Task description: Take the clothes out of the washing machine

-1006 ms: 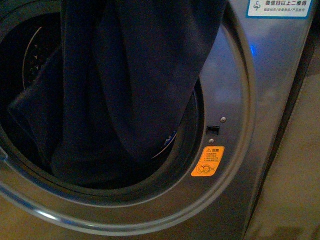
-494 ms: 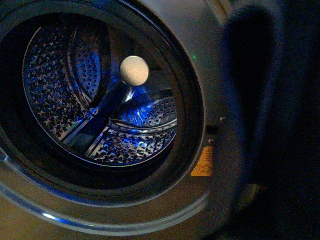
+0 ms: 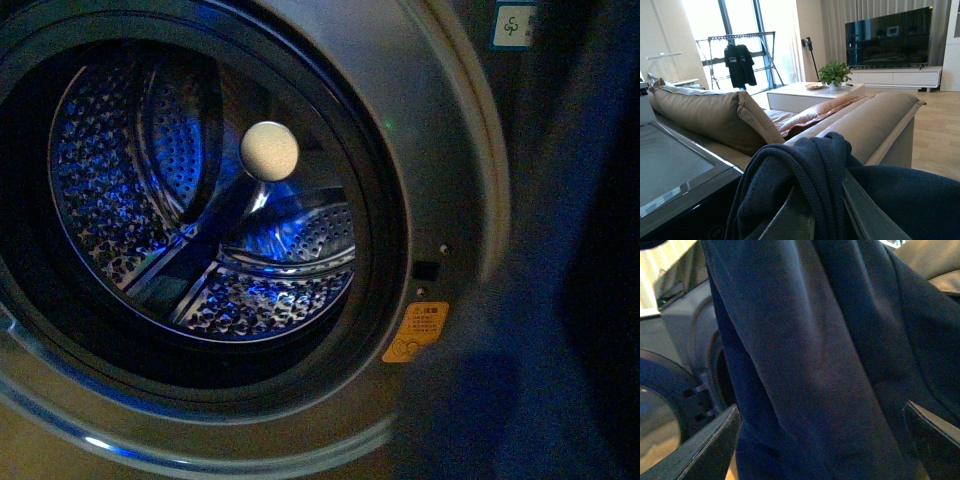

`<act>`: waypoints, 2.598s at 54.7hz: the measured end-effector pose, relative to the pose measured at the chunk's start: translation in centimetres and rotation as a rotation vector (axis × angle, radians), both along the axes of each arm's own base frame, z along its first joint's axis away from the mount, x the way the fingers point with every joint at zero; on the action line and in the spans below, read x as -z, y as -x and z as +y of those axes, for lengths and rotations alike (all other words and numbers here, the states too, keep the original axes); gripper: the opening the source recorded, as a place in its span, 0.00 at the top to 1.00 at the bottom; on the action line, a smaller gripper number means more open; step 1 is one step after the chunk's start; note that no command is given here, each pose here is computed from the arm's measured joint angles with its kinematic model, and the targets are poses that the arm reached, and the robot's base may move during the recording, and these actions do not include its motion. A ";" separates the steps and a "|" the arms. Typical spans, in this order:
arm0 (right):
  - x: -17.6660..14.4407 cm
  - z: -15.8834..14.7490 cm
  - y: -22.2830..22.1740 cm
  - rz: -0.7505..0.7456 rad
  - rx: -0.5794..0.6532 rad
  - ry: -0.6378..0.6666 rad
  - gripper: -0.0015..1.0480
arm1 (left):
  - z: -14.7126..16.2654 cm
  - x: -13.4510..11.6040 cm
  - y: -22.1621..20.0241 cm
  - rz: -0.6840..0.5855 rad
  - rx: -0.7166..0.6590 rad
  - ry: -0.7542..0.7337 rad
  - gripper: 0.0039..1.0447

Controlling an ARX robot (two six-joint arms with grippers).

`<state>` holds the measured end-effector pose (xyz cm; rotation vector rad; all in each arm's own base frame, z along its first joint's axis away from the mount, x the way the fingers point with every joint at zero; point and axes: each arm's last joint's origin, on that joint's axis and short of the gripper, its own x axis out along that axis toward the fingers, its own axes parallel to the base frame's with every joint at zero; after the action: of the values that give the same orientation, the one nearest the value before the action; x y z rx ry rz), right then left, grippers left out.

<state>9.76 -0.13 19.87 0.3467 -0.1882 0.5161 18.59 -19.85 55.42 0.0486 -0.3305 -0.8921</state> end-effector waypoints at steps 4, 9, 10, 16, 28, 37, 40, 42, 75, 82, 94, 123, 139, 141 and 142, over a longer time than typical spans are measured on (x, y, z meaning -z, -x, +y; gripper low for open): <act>-0.8 0.0 -0.1 -0.002 -0.013 -0.022 0.07 | 0.0 0.0 0.0 0.000 -0.001 0.000 0.94; -2.3 0.3 -0.1 -0.033 -0.038 -0.013 0.07 | 0.0 0.0 0.0 0.001 -0.003 0.000 0.94; -2.5 0.3 -0.1 -0.038 -0.043 -0.011 0.07 | 0.0 0.0 0.0 0.001 -0.003 0.001 0.94; -4.7 0.7 -0.1 -0.103 -0.069 0.021 0.07 | 0.0 0.0 0.0 0.001 -0.003 0.001 0.94; -7.9 2.0 -2.4 -0.213 -0.134 0.117 0.07 | 0.0 0.0 0.0 0.001 -0.003 0.001 0.94; -9.3 2.5 -5.3 -0.228 -0.119 0.150 0.07 | 0.0 0.0 0.0 0.001 -0.002 0.001 0.94; -9.7 2.7 -6.4 -0.233 -0.110 0.163 0.07 | 0.0 0.0 0.0 0.001 -0.002 0.001 0.94; -9.9 2.9 -7.2 -0.236 -0.099 0.169 0.07 | 0.0 0.0 0.0 0.001 -0.002 0.001 0.94; -12.5 8.3 -11.3 -0.284 -0.123 0.155 0.07 | 0.0 0.0 0.0 0.001 -0.004 0.001 0.94; -12.2 8.9 -12.6 -0.267 -0.044 0.158 0.07 | 0.0 0.0 0.0 0.001 -0.005 0.001 0.94; -13.1 7.6 -14.4 -0.254 0.136 0.117 0.45 | 0.0 0.0 0.0 0.001 -0.005 0.001 0.94; -18.8 0.2 -14.0 -0.392 0.347 0.018 0.96 | 0.1 -0.3 0.1 -0.005 -0.003 0.008 0.23; -22.9 -5.0 -11.8 -0.476 0.446 0.044 0.96 | 0.1 -0.3 0.1 -0.005 -0.003 0.008 0.06; -23.5 -6.0 -11.4 -0.482 0.465 0.047 0.96 | 0.1 -0.3 0.1 -0.005 -0.003 0.008 0.06; -23.6 -6.1 -11.3 -0.482 0.467 0.047 0.96 | 0.1 -0.3 0.1 -0.005 -0.003 0.008 0.06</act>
<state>21.06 -6.27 43.50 0.1178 -0.7049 0.1321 18.48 -19.71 55.69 0.0439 -0.3388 -0.8878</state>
